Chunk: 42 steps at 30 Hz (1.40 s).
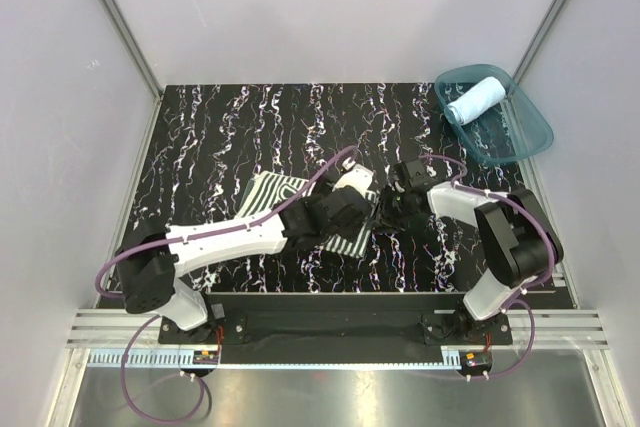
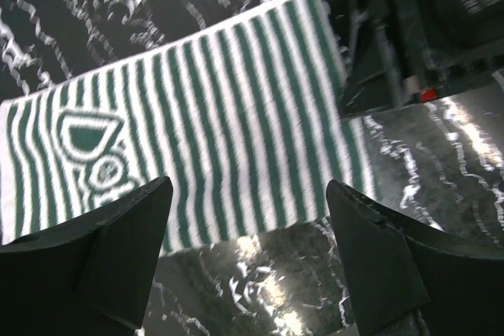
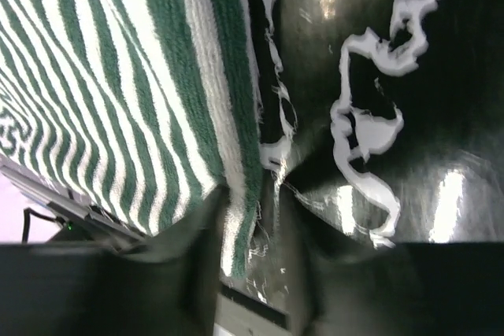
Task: Roll the towels
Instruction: Fold the towel, then roll the towel
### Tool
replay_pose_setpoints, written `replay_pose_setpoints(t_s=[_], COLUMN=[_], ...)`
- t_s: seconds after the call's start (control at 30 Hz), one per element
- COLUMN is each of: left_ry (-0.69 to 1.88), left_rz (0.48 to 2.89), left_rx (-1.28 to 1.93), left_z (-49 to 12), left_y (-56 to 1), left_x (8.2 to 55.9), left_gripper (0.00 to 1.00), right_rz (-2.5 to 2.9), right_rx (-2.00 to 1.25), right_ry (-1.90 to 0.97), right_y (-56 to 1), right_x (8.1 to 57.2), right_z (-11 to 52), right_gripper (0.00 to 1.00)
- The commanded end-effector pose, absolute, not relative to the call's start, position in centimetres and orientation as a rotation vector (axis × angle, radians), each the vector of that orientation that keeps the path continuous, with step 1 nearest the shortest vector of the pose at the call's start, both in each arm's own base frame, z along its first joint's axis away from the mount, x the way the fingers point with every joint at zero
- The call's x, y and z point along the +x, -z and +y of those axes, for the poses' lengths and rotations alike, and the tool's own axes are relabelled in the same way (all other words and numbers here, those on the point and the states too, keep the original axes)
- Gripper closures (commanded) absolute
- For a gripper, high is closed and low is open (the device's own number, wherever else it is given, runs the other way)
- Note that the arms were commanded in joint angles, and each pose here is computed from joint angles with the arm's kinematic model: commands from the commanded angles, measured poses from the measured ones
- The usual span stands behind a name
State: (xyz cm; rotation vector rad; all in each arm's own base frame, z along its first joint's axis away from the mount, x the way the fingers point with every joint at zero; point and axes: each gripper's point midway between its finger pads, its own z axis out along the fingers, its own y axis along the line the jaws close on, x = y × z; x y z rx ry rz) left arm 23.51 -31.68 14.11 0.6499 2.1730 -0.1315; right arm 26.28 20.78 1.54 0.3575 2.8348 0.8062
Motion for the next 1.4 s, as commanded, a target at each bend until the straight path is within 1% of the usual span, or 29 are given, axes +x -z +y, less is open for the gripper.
replay_pose_setpoints(t_s=[0.0, 0.03, 0.07, 0.1, 0.13, 0.17, 0.2, 0.27, 0.47, 0.67, 0.73, 1.23, 1.3, 1.37], left_ry=[0.270, 0.282, 0.287, 0.303, 0.306, 0.314, 0.327, 0.331, 0.419, 0.411, 0.404, 0.365, 0.351, 0.341], left_rz=[2.044, 2.022, 2.010, 1.986, 1.986, 1.984, 1.991, 2.011, 2.002, 2.036, 2.062, 2.236, 2.236, 2.239], left_rx=[0.722, 0.759, 0.785, 0.815, 0.838, 0.859, 0.859, 0.878, 0.893, 0.916, 0.908, 0.774, 0.779, 0.781], left_z=[-35.6, -36.1, -36.5, -37.3, -37.8, -38.3, -38.6, -39.0, -40.5, -41.1, -41.0, -37.0, -37.0, -37.0], left_y=[-15.8, -15.8, -15.5, -15.5, -14.9, -14.6, -14.2, -12.8, -10.4, -7.8, -7.0, -1.1, -0.6, -0.5], left_x=[23.0, 22.6, 22.3, 21.6, 21.3, 20.8, 20.7, 20.2, 19.1, 19.0, 18.8, 17.2, 17.3, 17.4], left_gripper=[0.15, 0.15, 0.15, 0.15, 0.15, 0.15, 0.15, 0.16, 0.18, 0.20, 0.24, 0.30, 0.32, 0.37], right_rz=[2.846, 2.830, 2.826, 2.822, 2.795, 2.781, 2.768, 2.733, 2.736, 2.752, 2.757, 2.766, 2.767, 2.770], right_rx=[0.351, 0.336, 0.312, 0.318, 0.298, 0.306, 0.327, 0.365, 0.504, 0.526, 0.525, 0.519, 0.517, 0.513], right_ry=[-0.685, -0.668, -0.638, -0.555, -0.518, -0.470, -0.378, -0.327, -0.273, -0.317, -0.315, -0.341, -0.348, -0.350], right_y=[-2.4, -3.2, -3.8, -4.8, -5.9, -6.5, -7.3, -8.5, -8.0, -7.5, -7.5, -7.5, -7.5, -7.5], right_x=[25.8, 26.2, 26.5, 27.0, 27.5, 27.8, 28.2, 28.7, 27.9, 27.2, 27.1, 27.0, 27.0, 26.9], right_z=[19.5, 19.3, 19.1, 18.2, 17.6, 17.0, 15.7, 13.9, 9.8, 9.7, 9.6, 9.9, 10.0, 10.0], right_gripper=[0.57, 0.44, 0.36, 0.31, 0.22, 0.18, 0.16, 0.11, 0.11, 0.13, 0.13, 0.17, 0.18, 0.18])
